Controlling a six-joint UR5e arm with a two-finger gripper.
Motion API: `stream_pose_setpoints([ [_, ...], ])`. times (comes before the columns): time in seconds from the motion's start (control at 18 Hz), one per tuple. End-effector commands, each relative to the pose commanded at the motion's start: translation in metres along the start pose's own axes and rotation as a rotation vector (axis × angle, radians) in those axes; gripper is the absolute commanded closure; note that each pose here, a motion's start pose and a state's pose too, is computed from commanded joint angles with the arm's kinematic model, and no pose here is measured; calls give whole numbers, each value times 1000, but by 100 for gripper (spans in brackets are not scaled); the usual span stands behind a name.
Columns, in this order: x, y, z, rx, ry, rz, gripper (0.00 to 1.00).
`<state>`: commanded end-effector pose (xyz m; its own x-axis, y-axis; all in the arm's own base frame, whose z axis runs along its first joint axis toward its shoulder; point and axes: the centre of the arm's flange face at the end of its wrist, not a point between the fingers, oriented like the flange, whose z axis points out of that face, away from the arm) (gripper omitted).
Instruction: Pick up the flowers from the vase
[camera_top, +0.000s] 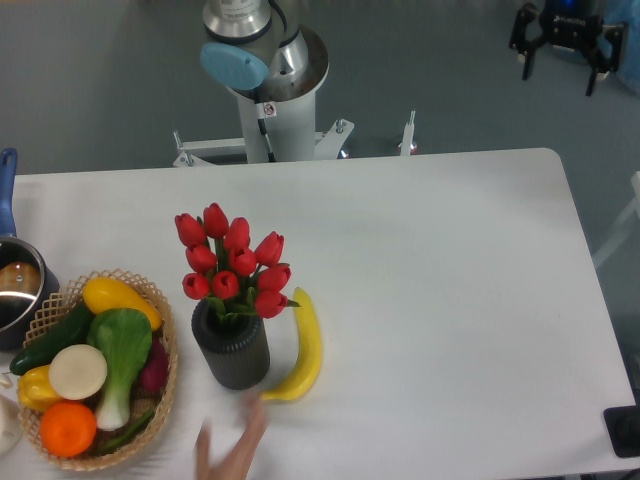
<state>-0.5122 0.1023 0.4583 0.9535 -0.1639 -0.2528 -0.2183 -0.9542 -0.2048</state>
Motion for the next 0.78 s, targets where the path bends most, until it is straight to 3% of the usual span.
stream_pose_setpoints([
  [0.28, -2, -3, -1, -3, 3, 7, 0],
  [0.39, 0, -5, 4, 15, 8, -32, 0],
  [0.5, 2, -9, 10, 69, 7, -109, 0],
  [0.67, 13, -14, 22, 102, 23, -123, 0],
  [0.78, 16, -21, 31, 189, 20, -129, 0],
])
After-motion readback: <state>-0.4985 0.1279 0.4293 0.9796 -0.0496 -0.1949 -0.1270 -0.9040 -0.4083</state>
